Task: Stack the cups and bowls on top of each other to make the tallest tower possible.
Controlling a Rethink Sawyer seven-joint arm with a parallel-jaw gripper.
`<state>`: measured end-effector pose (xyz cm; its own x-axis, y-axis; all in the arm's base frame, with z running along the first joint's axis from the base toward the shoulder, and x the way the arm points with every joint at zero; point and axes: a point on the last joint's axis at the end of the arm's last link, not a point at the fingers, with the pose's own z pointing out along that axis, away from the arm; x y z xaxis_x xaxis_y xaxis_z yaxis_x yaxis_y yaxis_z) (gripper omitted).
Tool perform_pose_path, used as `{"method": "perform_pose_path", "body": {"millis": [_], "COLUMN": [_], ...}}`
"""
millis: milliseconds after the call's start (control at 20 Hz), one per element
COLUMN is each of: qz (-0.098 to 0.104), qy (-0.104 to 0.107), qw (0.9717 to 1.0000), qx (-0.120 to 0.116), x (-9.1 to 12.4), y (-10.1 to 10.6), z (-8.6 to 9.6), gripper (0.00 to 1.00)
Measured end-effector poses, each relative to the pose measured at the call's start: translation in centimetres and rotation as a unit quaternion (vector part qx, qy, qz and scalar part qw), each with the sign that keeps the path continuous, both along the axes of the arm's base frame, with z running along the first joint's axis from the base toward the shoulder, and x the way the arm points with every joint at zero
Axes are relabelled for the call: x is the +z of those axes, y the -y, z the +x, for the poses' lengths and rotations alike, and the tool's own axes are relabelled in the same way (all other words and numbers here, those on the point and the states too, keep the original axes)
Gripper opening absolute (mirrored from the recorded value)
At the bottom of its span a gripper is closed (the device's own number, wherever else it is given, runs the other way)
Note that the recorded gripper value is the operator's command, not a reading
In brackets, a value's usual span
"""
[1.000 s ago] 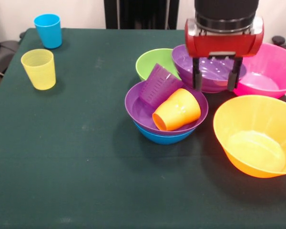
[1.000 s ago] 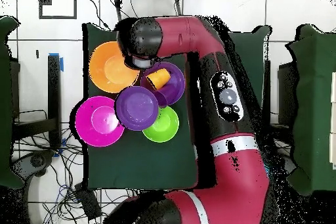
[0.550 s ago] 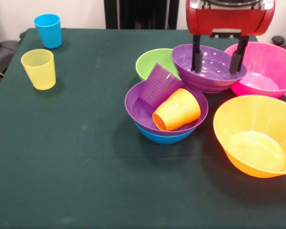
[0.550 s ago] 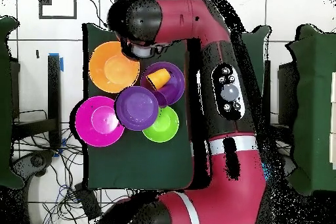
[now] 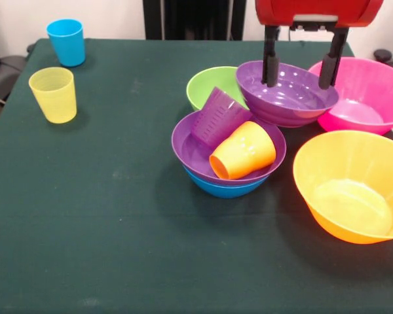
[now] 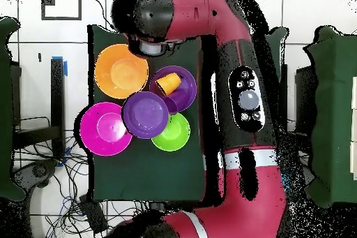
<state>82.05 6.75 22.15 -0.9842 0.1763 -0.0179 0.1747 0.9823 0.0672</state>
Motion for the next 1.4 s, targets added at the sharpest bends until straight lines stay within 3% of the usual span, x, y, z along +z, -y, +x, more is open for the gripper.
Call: {"method": "perform_pose_path", "body": {"millis": [250, 400, 700, 950, 1400], "qz": [-0.013, -0.027, -0.047, -0.050, -0.049], "qy": [-0.005, -0.009, 0.017, 0.037, 0.038], "qw": [0.9999, 0.9994, 0.9982, 0.9974, 0.9978], "qx": [0.009, 0.018, 0.032, 0.037, 0.025], "x": [1.5, 2.6, 3.4, 3.1, 3.7], "y": [0.0, -0.1, -0.5, -0.6, 0.0], "z": [-2.2, -4.6, -8.4, -9.4, -9.3], "gripper": [1.00, 1.00, 1.00, 1.00, 1.00]}}
